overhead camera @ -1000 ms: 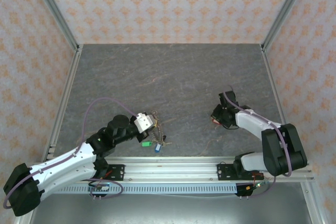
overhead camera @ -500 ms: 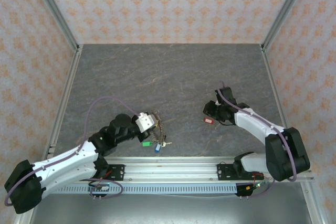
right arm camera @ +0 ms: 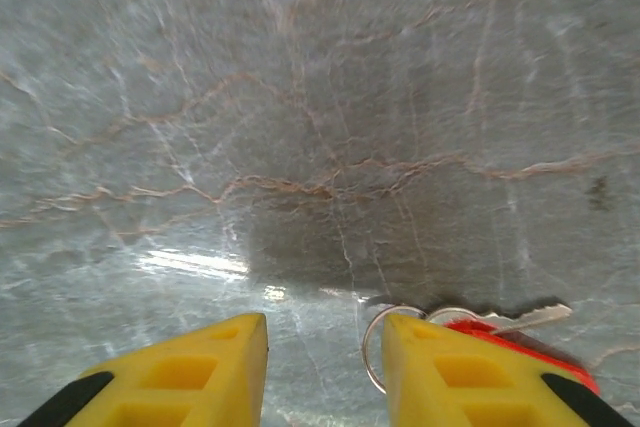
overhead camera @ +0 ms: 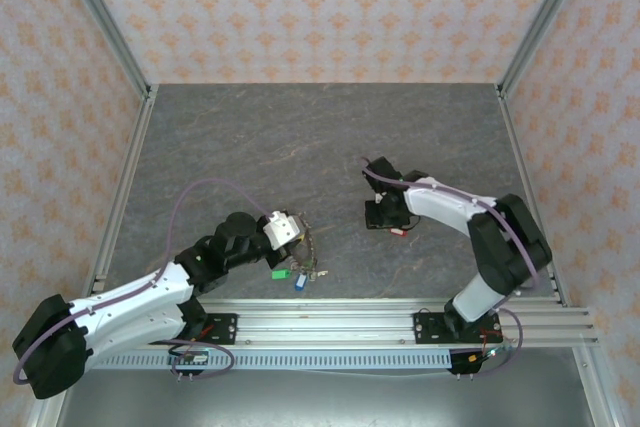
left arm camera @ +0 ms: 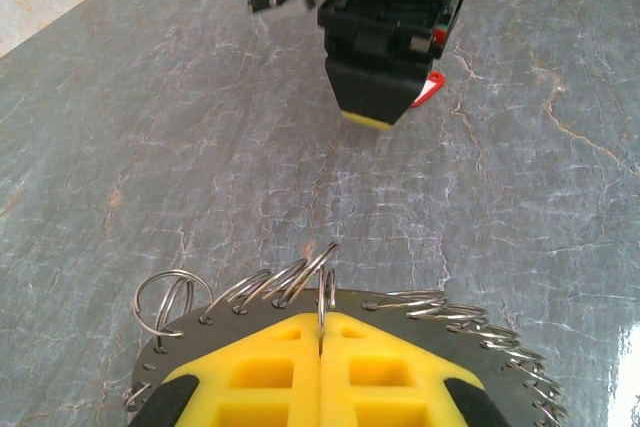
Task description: Put the keys on the keyring
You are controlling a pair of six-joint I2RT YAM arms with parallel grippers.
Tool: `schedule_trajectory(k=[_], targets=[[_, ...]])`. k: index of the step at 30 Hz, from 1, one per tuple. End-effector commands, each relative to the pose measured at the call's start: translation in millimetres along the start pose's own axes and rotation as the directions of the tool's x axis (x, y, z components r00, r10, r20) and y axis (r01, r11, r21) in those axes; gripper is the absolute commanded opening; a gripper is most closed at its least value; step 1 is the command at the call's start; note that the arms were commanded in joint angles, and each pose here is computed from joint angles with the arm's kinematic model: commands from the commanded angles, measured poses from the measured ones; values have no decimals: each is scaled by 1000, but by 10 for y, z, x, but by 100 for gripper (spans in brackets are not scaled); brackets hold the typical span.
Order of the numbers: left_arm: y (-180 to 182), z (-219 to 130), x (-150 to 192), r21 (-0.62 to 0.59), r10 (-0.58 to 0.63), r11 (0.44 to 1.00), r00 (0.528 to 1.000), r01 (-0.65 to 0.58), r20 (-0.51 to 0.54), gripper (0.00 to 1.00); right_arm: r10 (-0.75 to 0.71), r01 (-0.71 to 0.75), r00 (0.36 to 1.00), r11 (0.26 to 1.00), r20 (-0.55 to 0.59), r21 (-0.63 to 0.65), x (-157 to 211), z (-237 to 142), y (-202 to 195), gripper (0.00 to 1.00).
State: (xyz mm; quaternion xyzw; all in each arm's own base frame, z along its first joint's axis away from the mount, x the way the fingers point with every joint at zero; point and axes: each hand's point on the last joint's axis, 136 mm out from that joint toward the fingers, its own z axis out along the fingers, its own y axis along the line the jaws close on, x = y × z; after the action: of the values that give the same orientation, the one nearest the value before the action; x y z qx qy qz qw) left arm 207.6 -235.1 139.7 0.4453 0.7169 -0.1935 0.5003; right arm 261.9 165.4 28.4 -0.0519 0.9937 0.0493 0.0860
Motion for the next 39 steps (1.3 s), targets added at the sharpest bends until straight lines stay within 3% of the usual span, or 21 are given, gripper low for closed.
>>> schedule_trajectory(k=[1,5,10,21,29,39], targets=[[-22,-15,-37,18,-3,1000,1000,3,-8,0,-29,34,999,991,-44,128,65,9,-190,35],[-17,-30,-24,13,-1,1000,1000,2,-13,0,-30,36,998,989,-49,147,53,44,-215,35],[-3,-26,-9,4,2,1000,1000,-1,-18,0,-30,39,998,984,-56,174,53,48,-260,27],[-12,18,-11,19,-2,1000,999,2,-39,0,-11,2,997,993,78,115,-146,-127,-171,10],[-7,21,-2,16,2,1000,999,-2,-43,0,61,-73,988,994,144,81,-183,-189,-275,10],[-8,35,60,14,-5,1000,998,6,-63,0,120,-129,986,989,114,74,-121,-66,-385,14]])
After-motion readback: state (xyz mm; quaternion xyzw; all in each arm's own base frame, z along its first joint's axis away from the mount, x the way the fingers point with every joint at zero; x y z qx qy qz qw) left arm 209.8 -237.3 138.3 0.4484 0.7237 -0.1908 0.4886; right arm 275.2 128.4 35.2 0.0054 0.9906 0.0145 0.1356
